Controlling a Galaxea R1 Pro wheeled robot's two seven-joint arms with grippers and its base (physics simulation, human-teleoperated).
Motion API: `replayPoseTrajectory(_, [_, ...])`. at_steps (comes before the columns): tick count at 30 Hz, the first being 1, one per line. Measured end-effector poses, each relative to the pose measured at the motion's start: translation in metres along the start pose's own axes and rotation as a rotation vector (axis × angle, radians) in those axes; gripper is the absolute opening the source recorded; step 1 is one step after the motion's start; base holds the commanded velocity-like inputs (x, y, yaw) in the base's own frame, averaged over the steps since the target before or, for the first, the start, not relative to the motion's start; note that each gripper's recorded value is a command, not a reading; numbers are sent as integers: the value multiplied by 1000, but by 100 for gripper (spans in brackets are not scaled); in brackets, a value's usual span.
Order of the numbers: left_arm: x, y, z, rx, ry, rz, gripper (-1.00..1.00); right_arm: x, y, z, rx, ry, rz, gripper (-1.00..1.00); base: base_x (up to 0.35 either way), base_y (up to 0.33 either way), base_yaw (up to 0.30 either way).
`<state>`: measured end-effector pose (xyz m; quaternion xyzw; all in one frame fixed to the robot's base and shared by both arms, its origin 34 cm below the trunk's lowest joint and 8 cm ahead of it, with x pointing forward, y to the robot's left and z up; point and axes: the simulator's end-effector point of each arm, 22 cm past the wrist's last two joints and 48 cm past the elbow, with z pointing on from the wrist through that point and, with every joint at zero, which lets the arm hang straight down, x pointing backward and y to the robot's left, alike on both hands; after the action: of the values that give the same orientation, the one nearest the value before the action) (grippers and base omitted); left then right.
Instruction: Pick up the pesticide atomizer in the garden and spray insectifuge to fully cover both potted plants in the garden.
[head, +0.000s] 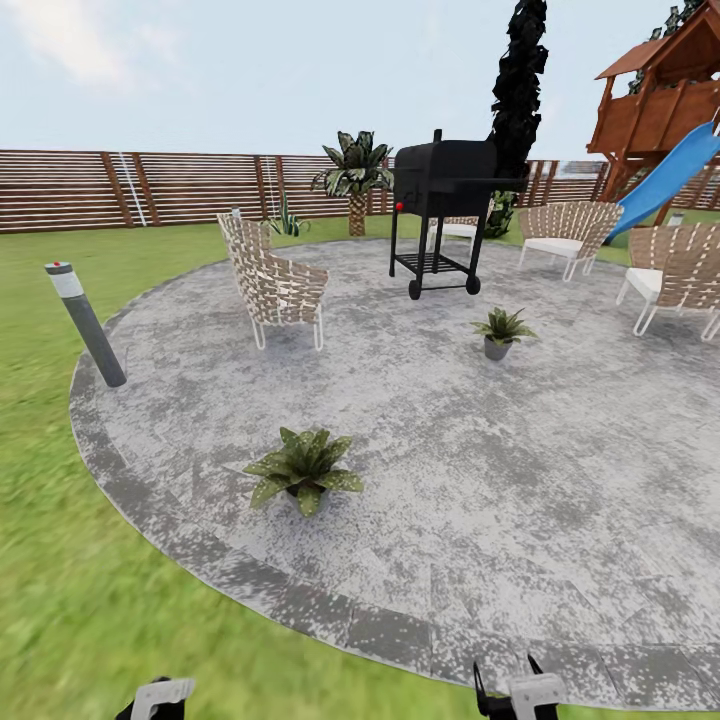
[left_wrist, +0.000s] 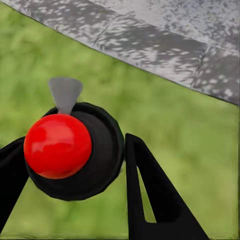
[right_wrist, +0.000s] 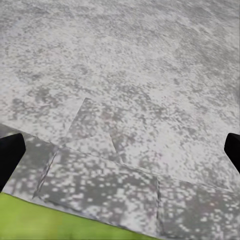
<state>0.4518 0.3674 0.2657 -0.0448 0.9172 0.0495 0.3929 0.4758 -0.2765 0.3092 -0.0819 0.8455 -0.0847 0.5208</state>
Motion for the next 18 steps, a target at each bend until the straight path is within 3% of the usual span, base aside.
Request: replayPoseTrajectory(18, [3, 0, -1, 1, 6, -1, -100, 24, 5, -14, -13, 66, -7, 100, 0, 0, 0])
